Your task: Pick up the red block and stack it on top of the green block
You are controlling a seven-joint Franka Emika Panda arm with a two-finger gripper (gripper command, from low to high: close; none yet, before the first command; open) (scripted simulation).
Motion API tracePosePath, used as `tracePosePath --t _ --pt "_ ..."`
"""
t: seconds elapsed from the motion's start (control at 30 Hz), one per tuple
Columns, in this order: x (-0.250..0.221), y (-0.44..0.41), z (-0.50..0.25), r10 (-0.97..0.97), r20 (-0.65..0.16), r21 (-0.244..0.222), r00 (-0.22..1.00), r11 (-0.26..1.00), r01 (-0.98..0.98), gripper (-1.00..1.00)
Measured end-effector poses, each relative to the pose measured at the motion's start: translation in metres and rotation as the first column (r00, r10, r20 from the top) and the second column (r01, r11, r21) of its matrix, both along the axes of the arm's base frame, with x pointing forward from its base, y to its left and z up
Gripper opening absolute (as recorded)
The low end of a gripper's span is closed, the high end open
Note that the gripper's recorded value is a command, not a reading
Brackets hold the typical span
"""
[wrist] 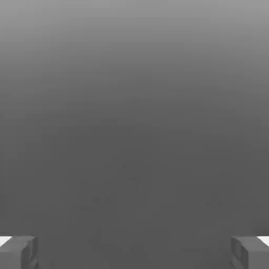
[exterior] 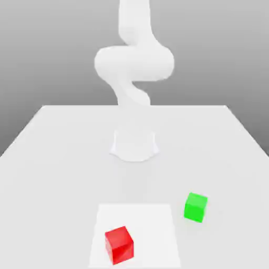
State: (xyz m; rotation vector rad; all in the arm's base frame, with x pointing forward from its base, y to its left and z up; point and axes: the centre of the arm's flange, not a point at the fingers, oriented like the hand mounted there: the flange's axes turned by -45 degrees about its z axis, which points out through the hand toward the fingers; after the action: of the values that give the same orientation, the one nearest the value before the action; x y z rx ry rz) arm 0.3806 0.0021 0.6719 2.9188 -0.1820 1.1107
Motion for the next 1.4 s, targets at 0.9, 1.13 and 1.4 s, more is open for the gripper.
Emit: tracePosePath --t 0.9,1.13,1.4 --pt "0.084 -0.037 -0.477 -0.626 -0.657 0.058 0.42 0.513 0.856 0.0" --pt "0.082 -0.037 -0.523 -0.627 -0.661 0.056 0.413 0.507 0.86 -1.0" --pt "0.083 -0.037 -0.48 -0.627 -0.661 0.058 0.413 0.506 0.861 -1.0"
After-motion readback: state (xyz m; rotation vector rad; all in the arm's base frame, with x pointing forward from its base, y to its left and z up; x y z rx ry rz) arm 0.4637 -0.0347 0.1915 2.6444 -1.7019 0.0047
